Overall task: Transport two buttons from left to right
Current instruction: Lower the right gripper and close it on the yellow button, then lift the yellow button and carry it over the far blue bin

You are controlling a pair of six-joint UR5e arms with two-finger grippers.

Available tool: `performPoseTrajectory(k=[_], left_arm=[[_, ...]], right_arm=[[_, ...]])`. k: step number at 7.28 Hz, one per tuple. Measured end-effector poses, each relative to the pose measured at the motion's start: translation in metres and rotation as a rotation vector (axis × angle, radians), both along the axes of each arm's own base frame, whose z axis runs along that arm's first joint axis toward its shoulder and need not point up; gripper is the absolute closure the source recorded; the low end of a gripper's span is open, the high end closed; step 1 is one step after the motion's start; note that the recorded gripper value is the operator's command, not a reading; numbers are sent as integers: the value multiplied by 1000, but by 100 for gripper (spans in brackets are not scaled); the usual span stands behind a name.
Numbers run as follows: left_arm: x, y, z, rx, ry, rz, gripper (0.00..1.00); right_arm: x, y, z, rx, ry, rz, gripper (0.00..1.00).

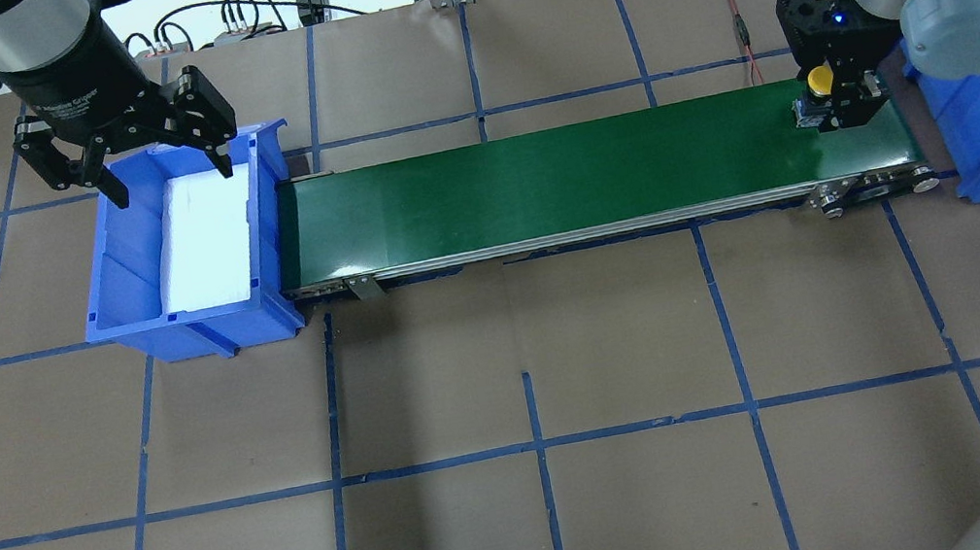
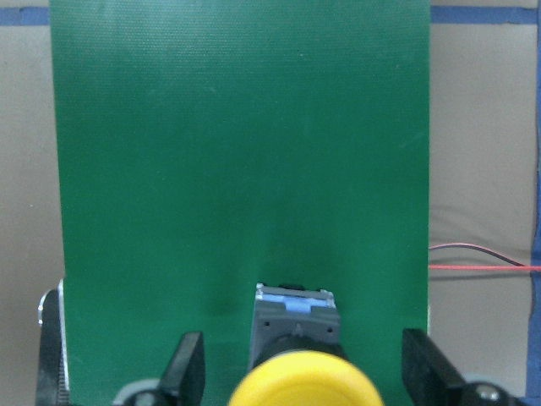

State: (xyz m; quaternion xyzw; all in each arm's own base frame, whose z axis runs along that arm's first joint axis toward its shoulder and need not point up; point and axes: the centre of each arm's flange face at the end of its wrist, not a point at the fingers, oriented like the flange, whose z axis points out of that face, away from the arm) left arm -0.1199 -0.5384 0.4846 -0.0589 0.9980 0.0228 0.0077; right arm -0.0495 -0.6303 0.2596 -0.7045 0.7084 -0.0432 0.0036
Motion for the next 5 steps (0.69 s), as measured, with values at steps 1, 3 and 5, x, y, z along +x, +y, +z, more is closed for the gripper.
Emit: performPoseTrajectory(k=[1, 3, 5], left_arm=[[0, 0, 0, 0, 0, 0, 0], [0, 0, 0, -1, 0, 0, 0], [0, 0, 0, -1, 0, 0, 0]], right_arm=[[-3, 0, 3, -4, 5, -3, 95], [-5, -2, 10, -15, 11, -4, 94], [-15, -16, 38, -64, 27, -1, 94]])
